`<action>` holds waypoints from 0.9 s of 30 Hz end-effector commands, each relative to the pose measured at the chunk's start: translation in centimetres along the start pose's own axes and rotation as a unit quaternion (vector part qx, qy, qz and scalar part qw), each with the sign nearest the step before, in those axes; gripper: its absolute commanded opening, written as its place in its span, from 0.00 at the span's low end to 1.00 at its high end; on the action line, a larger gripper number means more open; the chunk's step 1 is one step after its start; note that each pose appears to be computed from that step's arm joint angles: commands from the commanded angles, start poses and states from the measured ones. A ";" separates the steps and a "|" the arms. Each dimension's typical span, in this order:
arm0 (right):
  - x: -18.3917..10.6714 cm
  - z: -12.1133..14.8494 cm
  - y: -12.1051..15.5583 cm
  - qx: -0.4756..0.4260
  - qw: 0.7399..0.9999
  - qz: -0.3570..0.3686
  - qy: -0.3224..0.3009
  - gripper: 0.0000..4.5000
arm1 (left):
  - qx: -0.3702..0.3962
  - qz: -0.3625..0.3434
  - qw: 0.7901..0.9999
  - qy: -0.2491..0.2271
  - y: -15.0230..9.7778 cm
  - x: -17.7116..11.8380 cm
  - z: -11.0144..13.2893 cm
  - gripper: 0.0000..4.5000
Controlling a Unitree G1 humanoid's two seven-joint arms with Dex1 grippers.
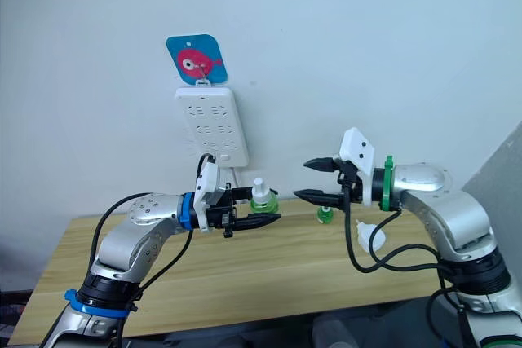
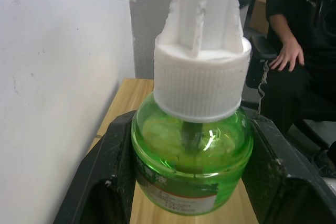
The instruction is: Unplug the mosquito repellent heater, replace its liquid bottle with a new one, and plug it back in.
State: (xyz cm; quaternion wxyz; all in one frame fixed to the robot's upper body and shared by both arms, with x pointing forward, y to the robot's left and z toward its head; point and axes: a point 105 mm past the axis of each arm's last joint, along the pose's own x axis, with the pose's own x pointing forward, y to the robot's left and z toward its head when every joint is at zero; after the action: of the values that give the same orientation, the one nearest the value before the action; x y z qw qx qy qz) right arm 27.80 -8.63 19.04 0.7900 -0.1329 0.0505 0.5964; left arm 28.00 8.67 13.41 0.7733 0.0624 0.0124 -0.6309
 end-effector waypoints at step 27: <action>5.6 3.6 3.0 0.027 0.992 0.081 -0.088 0.08 | 0.044 -0.019 0.999 0.001 -0.8 0.0 1.1 0.51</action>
State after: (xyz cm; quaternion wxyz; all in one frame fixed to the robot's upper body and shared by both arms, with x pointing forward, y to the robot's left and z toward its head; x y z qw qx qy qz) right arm 26.68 -1.85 19.49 0.7527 -0.0395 0.0338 0.6563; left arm 27.42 8.59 13.31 0.7626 0.0846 0.0098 -0.6412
